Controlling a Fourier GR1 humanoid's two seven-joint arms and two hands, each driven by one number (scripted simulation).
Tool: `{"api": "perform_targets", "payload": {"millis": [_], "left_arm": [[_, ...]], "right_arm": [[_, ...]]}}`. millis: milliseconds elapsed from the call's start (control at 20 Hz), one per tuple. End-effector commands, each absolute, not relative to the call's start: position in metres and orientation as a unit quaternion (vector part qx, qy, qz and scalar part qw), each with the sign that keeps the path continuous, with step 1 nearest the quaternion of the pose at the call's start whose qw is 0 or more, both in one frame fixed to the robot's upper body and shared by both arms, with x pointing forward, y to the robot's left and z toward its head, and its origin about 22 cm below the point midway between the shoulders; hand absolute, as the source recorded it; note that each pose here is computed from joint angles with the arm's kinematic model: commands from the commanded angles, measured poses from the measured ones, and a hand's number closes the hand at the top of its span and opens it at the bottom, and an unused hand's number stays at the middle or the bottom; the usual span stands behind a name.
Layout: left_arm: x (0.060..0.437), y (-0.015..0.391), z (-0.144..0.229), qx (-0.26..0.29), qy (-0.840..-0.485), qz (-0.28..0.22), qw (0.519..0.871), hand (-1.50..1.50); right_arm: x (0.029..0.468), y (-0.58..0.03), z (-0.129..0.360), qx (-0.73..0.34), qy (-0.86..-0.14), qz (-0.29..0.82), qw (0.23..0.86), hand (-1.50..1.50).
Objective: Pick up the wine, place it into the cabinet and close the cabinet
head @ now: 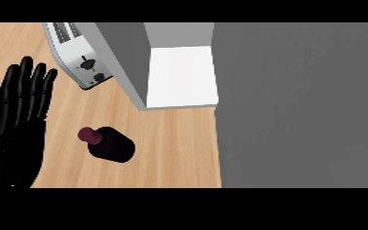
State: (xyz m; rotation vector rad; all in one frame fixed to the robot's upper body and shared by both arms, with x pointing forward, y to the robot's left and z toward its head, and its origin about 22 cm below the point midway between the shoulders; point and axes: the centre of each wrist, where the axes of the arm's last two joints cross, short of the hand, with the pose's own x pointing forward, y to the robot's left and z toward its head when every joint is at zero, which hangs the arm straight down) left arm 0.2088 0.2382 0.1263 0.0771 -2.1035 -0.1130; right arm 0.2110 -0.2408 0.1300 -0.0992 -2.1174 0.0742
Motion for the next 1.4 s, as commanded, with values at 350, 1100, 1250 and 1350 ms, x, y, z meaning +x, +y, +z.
{"api": "perform_targets", "payload": {"millis": [350, 1100, 1250, 1350], "left_arm": [[0.241, 0.206, 0.093, -0.279, -0.781, -0.106, 0.548, -1.50], [0.242, 0.211, 0.135, -0.332, -0.741, -0.113, 0.573, -1.50], [0.231, 0.190, 0.126, -0.339, -0.731, -0.114, 0.581, -1.50], [0.236, 0.198, 0.124, -0.347, -0.734, -0.102, 0.575, -1.50]], "right_arm": [[0.190, -0.228, 0.118, 0.093, -0.824, 0.096, 0.551, -1.50], [0.142, -0.255, 0.157, 0.106, -0.810, 0.104, 0.567, -1.50], [0.140, -0.252, 0.160, 0.115, -0.813, 0.097, 0.563, -1.50], [0.146, -0.257, 0.160, 0.105, -0.813, 0.100, 0.565, -1.50]]}}
